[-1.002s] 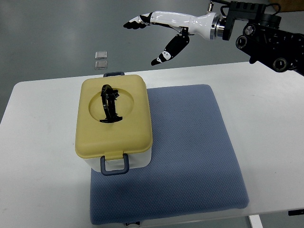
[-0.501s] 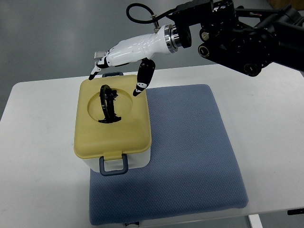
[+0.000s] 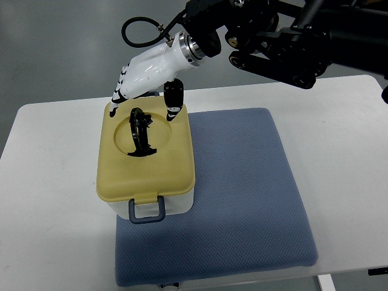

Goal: Open white storage box with right hand
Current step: 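Lower the right hand and grasp the black handle on the lid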

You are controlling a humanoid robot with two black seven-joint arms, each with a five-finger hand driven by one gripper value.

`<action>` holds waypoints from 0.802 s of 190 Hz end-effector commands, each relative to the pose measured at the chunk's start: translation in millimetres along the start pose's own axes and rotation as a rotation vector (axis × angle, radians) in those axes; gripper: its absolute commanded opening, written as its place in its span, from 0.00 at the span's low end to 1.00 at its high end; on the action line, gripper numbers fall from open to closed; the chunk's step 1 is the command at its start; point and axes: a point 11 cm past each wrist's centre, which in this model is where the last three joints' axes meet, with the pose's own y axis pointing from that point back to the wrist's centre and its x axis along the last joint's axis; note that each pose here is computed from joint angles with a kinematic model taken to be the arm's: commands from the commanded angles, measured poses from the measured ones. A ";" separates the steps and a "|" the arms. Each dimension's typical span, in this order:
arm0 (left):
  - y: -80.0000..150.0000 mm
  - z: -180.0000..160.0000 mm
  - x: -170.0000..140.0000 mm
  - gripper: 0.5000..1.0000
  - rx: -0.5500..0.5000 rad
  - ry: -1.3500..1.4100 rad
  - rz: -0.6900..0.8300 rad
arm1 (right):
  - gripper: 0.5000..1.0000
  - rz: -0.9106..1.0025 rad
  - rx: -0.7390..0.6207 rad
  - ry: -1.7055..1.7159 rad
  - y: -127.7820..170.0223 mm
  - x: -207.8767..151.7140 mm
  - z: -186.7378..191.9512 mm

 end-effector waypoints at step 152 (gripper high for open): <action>0.0 0.3 0.0 1.00 -0.001 0.000 0.000 | 0.53 -0.032 0.059 0.003 -22.6 -5.9 -19.7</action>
